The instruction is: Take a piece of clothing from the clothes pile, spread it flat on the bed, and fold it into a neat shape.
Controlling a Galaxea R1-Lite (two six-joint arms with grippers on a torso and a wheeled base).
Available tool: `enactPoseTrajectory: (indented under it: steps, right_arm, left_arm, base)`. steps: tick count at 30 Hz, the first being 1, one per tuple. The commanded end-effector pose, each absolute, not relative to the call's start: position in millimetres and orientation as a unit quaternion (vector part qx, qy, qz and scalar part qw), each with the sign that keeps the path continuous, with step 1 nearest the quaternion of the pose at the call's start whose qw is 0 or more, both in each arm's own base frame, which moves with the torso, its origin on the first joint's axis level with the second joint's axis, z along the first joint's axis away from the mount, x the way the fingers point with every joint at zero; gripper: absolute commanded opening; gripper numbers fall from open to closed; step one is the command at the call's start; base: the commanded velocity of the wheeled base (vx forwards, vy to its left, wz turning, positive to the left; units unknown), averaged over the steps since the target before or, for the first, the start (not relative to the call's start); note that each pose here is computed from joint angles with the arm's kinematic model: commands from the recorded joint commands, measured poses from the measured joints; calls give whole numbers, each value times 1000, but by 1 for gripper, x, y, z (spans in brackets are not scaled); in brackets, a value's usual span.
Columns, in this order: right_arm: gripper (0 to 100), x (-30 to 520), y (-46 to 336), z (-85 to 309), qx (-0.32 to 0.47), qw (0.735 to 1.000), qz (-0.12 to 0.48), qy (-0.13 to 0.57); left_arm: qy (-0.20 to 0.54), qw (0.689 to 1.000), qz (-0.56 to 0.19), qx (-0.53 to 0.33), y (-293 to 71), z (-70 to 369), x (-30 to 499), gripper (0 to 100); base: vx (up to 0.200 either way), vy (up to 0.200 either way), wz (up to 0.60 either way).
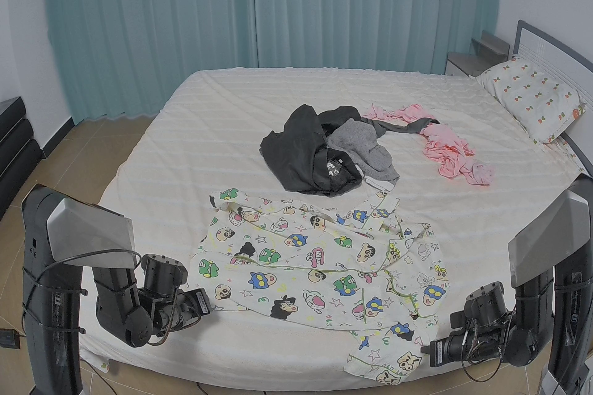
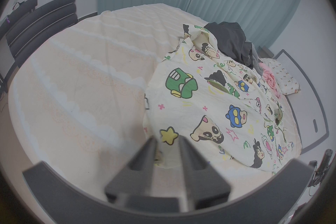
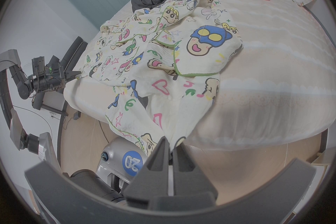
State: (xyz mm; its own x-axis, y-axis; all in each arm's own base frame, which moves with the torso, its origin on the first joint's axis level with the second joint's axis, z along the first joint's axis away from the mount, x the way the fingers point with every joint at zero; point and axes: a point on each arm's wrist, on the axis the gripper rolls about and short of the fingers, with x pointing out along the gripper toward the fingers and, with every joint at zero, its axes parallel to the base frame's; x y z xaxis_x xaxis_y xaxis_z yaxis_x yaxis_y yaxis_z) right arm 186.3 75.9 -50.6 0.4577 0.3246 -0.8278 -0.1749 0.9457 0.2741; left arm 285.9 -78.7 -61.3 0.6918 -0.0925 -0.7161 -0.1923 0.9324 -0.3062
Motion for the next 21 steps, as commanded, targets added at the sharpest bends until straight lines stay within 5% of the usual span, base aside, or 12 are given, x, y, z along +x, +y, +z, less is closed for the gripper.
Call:
enactPoseTrajectory:
  steps: [1,21]
  right_arm:
    - [0,182,74,-50,72,847,146,506]
    - [0,182,68,-48,63,847,139,509]
  left_arm:
    - [394,901,37,-179,-77,-63,283,0]
    - [417,898,39,-133,-57,-54,258,0]
  base:
    - [0,0,0]
    - [0,0,0]
